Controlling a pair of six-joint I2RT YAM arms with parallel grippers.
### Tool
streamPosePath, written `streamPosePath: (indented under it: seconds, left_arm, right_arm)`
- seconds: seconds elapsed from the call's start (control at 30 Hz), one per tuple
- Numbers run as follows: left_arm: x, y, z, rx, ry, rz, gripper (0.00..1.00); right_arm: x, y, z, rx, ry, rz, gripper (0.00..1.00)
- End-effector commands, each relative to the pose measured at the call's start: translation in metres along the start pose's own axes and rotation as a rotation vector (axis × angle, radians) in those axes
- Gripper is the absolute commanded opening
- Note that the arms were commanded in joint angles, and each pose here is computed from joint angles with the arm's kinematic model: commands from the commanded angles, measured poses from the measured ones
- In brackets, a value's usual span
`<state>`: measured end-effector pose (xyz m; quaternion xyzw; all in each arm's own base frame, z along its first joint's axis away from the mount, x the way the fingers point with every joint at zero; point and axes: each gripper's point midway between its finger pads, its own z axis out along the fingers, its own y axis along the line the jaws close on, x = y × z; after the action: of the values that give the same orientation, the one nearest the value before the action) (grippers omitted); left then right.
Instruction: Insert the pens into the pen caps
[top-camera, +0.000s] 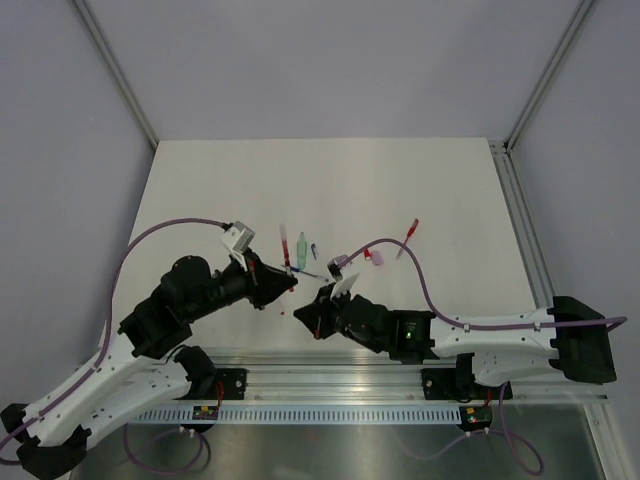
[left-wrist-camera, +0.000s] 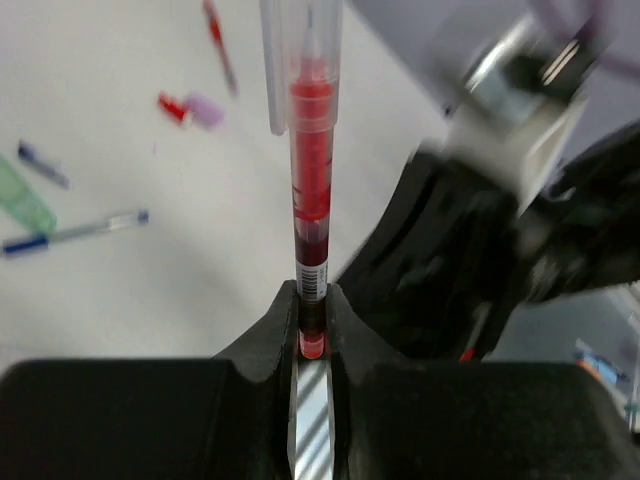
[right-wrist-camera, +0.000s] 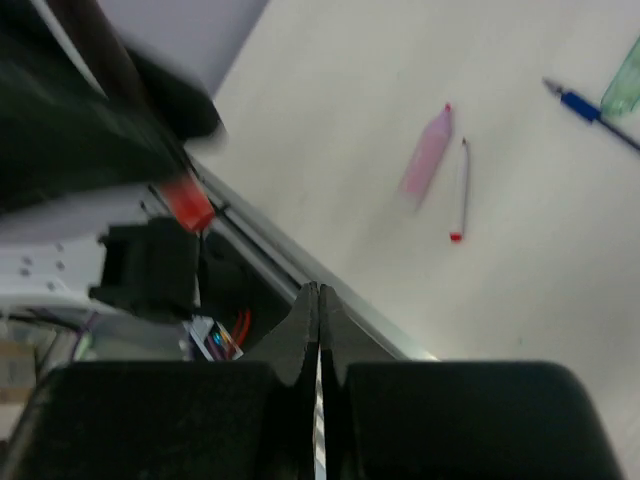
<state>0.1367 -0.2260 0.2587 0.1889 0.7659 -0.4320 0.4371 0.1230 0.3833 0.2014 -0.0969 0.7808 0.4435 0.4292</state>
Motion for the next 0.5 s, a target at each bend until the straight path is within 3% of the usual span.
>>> streamPosePath:
  seconds: [0.0,0.17,0.3,0.47]
  left_arm:
    - [-0.072,-0.041,-0.004,0.158,-0.279,0.046,0.00]
    - [-0.033,-0.020,0.007,0.128,-0.194,0.002,0.00]
    - [-0.025,-0.008,-0.001,0.077,-0.201,0.001,0.00]
    - [-0.009,0.003,-0.005,0.043,-0.175,-0.005,0.00]
  right_arm:
    - [0.025,-0.002,-0.020,0.003,0.131,-0.048,0.00]
    - [-0.023,0.020,-0.029,-0.010,0.027,-0.057,0.00]
    - [-0.035,0.013,-0.041,0.031,0.017,-0.088,0.08]
    - [-0.062,0.017,-0.066,0.004,0.005,-0.144,0.36]
